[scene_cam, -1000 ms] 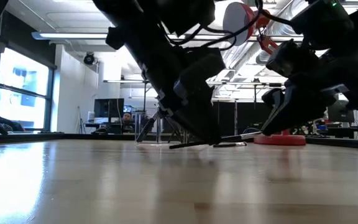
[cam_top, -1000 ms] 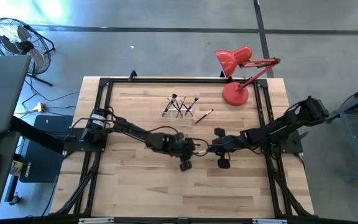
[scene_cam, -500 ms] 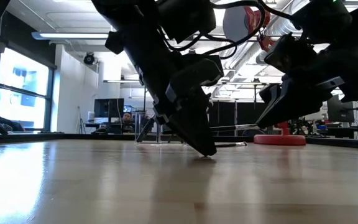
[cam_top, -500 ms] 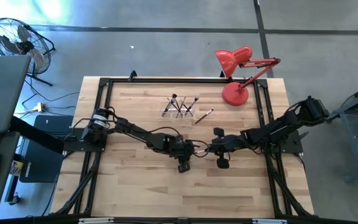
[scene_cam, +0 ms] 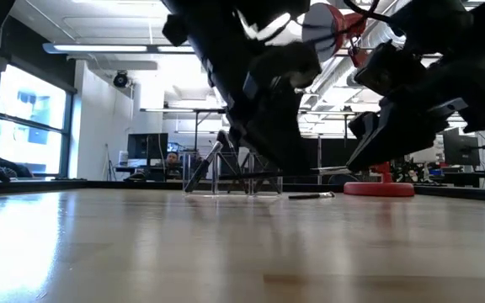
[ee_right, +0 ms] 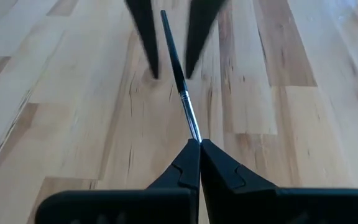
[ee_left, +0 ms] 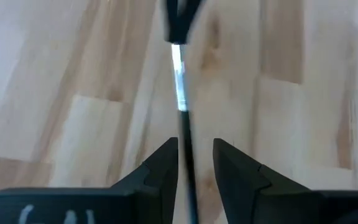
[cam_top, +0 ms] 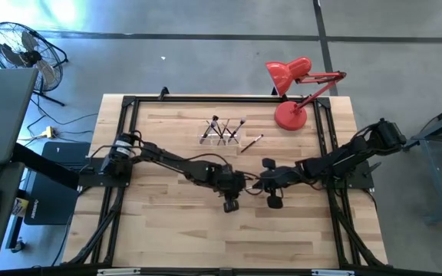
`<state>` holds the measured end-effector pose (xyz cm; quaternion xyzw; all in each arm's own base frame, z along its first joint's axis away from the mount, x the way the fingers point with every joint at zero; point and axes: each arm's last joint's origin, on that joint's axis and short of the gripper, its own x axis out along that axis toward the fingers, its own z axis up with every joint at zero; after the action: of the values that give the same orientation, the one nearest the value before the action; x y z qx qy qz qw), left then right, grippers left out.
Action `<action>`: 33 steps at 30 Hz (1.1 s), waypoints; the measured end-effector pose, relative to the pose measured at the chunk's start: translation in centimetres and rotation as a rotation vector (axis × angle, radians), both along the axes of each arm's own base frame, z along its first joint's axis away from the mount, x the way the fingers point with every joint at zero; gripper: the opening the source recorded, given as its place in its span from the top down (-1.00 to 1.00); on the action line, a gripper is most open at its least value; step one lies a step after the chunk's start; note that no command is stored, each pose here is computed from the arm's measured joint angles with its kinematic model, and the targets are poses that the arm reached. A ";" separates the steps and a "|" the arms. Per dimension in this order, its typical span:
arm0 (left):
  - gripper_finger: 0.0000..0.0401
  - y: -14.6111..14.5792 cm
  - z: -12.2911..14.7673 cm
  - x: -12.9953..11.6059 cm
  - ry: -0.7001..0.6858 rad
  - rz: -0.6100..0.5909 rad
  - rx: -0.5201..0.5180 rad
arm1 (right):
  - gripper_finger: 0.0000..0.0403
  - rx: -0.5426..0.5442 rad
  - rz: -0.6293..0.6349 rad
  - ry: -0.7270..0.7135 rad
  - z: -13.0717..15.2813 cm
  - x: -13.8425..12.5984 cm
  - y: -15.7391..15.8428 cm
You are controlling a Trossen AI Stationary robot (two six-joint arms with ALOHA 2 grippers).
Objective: Put items in baskets/containers
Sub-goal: Put the black eyeshadow brush into the transparent organizer
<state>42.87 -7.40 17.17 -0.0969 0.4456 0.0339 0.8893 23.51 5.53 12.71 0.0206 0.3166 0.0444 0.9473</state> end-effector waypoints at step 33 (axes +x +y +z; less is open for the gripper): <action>0.89 1.2 -0.4 -0.4 0.080 -0.012 -0.082 | 1.00 -0.030 0.014 0.000 0.8 0.8 0.2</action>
<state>42.52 -6.25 16.73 -0.1293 0.4822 0.0142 0.8663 24.29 5.69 13.54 0.0042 0.3172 0.0461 0.9472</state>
